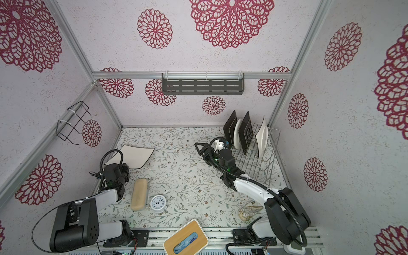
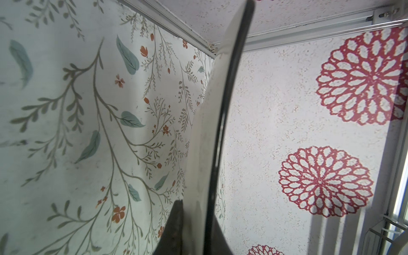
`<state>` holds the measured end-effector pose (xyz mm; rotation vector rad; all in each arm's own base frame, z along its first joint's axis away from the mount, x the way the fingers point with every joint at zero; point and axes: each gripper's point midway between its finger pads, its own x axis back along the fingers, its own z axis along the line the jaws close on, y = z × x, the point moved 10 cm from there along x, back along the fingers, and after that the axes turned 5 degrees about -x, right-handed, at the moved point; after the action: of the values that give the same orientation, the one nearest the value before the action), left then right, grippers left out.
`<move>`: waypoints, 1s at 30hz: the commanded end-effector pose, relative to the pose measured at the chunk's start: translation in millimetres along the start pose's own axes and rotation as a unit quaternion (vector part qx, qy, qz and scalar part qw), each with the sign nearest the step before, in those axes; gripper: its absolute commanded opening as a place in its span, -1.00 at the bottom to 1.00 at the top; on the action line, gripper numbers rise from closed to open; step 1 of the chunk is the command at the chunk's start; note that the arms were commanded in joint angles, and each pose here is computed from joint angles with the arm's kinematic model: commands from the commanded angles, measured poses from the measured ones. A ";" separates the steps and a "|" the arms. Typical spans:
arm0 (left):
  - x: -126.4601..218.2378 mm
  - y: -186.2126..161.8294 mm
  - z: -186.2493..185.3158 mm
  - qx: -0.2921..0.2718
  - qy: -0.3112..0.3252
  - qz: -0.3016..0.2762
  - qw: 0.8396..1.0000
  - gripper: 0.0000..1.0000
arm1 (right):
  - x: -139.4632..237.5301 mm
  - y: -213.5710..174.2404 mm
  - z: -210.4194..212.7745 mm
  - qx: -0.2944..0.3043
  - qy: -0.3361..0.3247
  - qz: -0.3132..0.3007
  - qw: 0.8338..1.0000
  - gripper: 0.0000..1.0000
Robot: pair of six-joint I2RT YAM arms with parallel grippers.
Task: Unload the plates from the dish rack
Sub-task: 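Carry the white plate with the left gripper toward the table corner nearest it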
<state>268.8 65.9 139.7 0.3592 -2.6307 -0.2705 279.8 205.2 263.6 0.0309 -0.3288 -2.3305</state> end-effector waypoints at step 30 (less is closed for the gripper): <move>-57.3 19.5 -27.0 0.029 -0.116 -0.020 0.993 -1.00 | -1.1 -1.3 3.3 0.009 -0.007 0.025 1.000 0.59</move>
<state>303.7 88.8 103.1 0.3505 -2.6427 -0.2249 280.4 209.1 246.5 -0.0646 -0.3369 -2.2779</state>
